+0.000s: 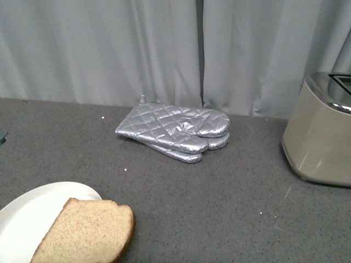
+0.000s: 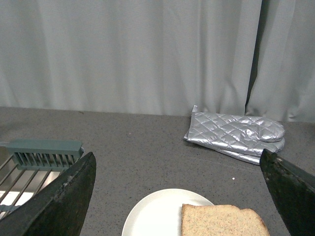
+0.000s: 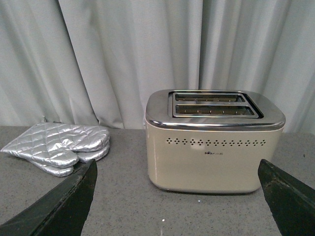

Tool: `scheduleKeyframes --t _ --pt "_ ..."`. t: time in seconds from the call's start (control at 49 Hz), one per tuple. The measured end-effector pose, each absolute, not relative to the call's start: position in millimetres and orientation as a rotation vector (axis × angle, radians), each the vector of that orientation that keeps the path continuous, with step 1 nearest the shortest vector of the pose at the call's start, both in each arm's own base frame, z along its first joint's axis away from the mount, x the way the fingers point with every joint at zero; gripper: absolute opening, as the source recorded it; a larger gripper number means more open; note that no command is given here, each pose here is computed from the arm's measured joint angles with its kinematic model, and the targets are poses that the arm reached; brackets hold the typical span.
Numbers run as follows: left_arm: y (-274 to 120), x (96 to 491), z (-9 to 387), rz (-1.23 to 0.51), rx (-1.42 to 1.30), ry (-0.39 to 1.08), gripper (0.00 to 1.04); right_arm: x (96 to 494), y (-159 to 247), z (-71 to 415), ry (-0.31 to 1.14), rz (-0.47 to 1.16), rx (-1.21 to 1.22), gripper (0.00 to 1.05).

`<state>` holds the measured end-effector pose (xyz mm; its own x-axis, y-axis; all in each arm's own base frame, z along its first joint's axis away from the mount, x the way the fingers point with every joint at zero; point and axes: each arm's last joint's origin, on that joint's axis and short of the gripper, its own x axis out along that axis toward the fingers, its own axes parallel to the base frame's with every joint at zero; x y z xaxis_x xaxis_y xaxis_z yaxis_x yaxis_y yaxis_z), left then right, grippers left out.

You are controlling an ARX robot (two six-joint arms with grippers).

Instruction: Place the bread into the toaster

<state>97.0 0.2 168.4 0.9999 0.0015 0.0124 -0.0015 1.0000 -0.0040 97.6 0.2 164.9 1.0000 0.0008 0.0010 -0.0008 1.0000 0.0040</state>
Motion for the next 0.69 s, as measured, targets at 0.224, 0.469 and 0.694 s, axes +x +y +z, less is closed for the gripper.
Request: scheduleKeyframes --t 0.224,0.469,0.694 --pt "0.2 97.0 168.4 0.002 -0.004 -0.012 0.98 97.6 0.2 164.9 -0.001 0.001 0.004 0.95" --pt "0.2 97.0 168.3 0.001 -0.004 -0.012 0.98 97.7 0.2 164.9 -0.001 0.001 0.004 0.95" --pt "0.2 97.0 168.3 0.001 -0.004 -0.012 0.98 97.6 0.2 164.9 -0.001 0.001 0.004 0.95"
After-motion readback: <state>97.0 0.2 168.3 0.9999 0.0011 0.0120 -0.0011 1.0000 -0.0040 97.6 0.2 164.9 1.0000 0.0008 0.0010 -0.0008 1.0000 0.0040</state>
